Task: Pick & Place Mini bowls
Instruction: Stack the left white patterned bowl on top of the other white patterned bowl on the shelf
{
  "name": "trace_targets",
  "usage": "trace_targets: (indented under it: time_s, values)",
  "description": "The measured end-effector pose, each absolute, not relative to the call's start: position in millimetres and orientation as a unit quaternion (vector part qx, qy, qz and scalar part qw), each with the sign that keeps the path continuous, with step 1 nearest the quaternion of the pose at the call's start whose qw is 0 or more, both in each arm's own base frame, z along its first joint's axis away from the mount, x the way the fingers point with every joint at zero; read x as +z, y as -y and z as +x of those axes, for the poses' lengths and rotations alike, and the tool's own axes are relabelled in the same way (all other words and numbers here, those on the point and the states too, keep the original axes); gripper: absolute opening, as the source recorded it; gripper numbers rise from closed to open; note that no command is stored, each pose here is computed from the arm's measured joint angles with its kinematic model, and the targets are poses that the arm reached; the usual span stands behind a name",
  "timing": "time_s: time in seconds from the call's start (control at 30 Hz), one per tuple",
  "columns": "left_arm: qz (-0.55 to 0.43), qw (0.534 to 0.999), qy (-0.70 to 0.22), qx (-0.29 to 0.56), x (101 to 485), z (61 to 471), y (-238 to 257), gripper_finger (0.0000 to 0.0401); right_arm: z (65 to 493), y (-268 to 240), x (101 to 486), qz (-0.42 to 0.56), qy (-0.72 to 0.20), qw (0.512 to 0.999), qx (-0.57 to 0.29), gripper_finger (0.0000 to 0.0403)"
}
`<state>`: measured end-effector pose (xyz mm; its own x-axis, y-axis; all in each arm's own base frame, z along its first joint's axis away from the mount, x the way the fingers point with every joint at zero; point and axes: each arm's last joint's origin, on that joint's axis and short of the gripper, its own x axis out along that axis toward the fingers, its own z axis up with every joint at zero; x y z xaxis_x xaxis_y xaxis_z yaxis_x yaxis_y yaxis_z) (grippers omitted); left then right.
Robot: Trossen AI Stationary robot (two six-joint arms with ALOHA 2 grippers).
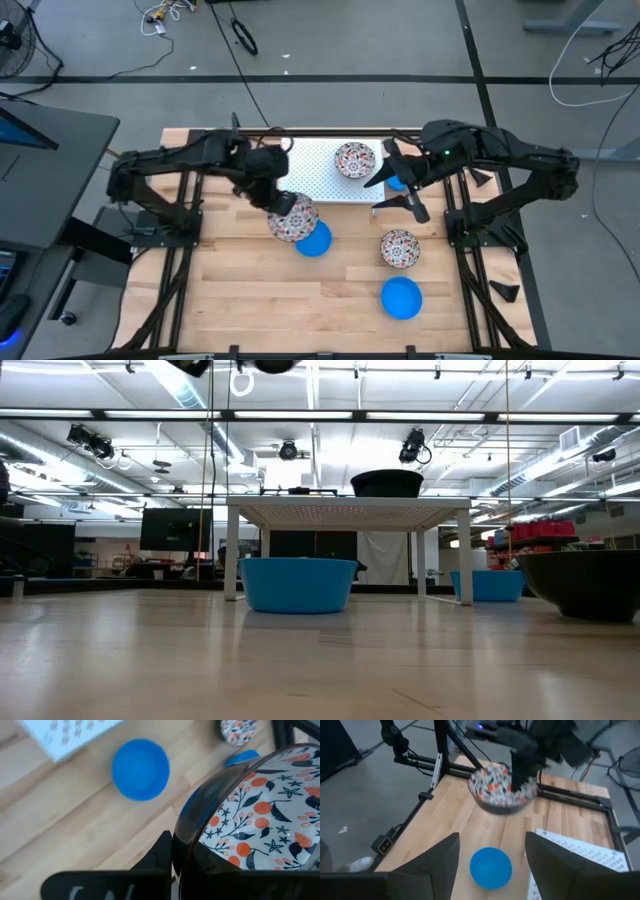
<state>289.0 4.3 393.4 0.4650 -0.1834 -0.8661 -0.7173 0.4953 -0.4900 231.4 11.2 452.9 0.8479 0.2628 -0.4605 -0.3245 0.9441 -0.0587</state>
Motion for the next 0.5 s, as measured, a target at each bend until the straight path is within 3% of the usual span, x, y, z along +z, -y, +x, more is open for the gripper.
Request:
trace_targets:
  time_s: [0.5]
  values:
    - [-0.438, 0.725, -0.507, 0.156, 395.6, 345.3, -24.8, 0.0017, 225.5, -26.5, 456.1, -0.088, -0.236, 0.950, 0.187, 0.0228]
